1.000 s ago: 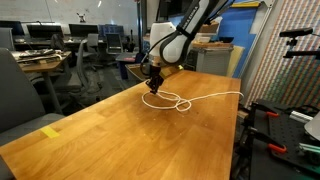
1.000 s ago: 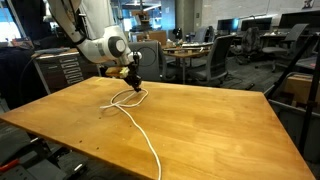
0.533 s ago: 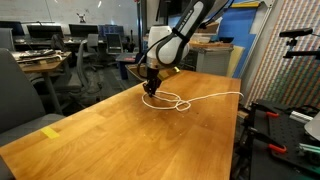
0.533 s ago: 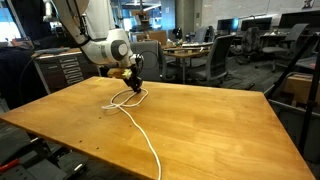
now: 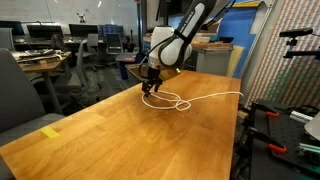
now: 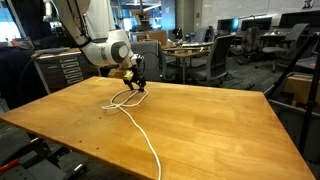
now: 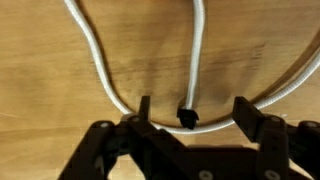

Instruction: Tie a knot

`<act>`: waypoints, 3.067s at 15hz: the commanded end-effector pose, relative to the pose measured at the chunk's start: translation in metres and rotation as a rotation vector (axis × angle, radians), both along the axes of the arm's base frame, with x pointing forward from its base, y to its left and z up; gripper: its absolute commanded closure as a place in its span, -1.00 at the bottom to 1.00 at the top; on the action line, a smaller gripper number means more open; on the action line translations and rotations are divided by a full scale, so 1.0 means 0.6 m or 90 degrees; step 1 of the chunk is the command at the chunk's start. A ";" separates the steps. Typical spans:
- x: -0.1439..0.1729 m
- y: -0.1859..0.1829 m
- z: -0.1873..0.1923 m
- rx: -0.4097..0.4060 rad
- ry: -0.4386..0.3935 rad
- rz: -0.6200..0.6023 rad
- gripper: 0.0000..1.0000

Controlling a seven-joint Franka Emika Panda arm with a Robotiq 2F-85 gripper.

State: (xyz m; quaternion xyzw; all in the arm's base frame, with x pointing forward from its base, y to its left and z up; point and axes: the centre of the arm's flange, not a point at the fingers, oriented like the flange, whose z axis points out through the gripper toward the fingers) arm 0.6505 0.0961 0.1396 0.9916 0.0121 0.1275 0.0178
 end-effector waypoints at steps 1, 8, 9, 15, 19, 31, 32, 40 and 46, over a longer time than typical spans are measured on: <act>-0.011 -0.001 0.030 -0.040 -0.076 0.049 -1.00; -0.025 -0.033 0.035 -0.069 0.140 0.170 -1.00; -0.030 -0.036 0.041 -0.061 0.159 0.188 -1.00; -0.046 -0.070 0.105 -0.044 0.172 0.226 -1.00; -0.013 -0.104 0.081 -0.086 0.158 0.174 -1.00; 0.043 -0.108 -0.027 -0.094 0.076 0.149 -0.44; 0.044 -0.104 -0.032 -0.097 0.068 0.149 -0.35; 0.037 -0.096 -0.004 -0.088 0.014 0.137 0.92; 0.001 -0.071 0.030 -0.097 -0.018 0.152 0.98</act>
